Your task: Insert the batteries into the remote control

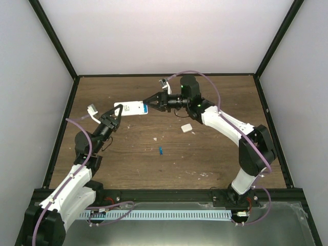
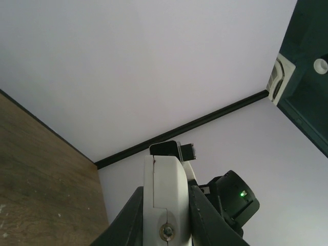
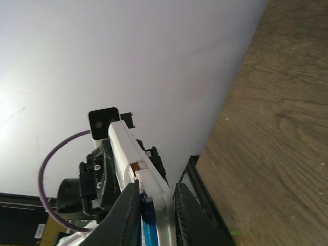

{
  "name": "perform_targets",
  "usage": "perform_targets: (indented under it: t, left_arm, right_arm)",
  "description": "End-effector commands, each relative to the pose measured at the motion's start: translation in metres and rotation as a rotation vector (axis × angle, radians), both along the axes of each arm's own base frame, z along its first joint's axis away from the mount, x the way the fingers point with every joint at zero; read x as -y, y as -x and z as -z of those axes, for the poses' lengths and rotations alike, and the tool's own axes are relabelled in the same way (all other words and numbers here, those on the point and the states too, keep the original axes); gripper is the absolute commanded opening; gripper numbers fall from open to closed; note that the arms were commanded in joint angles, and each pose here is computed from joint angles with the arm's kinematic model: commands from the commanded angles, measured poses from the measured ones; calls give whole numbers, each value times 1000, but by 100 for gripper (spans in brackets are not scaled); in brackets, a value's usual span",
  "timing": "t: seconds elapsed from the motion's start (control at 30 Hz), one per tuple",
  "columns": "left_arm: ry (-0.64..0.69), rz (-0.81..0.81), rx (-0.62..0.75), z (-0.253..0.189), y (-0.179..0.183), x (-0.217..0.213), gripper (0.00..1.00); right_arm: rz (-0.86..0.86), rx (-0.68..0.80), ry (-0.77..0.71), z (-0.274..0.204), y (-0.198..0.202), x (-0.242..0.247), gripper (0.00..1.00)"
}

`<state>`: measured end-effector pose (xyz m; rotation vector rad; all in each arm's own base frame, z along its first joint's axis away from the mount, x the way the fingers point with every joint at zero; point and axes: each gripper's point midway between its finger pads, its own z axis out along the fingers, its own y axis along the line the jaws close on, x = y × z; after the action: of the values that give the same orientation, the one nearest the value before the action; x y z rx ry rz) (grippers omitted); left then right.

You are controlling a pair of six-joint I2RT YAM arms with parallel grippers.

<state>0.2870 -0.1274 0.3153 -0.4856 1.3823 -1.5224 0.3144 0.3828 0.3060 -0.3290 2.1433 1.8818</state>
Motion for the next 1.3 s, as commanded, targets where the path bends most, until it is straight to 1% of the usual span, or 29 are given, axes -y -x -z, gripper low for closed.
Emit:
perform_targets:
  t: [0.0,0.17,0.4,0.47,0.57,0.6,0.7,0.8,0.9,1.03,1.13,1.2,1.27]
  left_arm:
    - [29,-72,95,-33,2,-14,0]
    - [15,-85,75,-25,1,-15,0]
    - [-46,-99,52,-15,-2,-14,0]
    - [-61,-98,42,-11,-3,-13,0]
    - [-99,-105,28,-4,-4,-13,0]
    - [-115,-109,24,-3,-4,-13,0]
    - [-166,-120,8,1,-4,-14,0]
    - [-211,-132,-16,6,-5,-16,0]
    - [-218,-145,-44,11,-8,-19,0]
    - [-201,-139,-73,15,-11,-19,0]
    - [-168,-151,-112,23,-13,-22,0]
    - [-152,-152,-95,21,-13,-22,0]
    - [-151,-150,-106,21,-16,-21,0]
  right_arm:
    - [16,56,81,4,5,6,13]
    - [56,89,109,1,1,10,18]
    - [99,138,149,-7,-6,15,31]
    - [123,153,191,-3,-11,19,35]
    - [218,185,346,18,-27,36,38]
    - [257,191,429,32,-32,46,38]
    - [301,197,680,78,-34,79,38]
    - [278,162,878,125,-17,101,38]
    - [203,130,993,162,13,102,38]
    - [149,101,1028,186,43,89,37]
    - [114,89,1032,197,55,79,36]
    - [84,92,1049,205,61,72,34]
    - [63,91,1069,213,65,67,32]
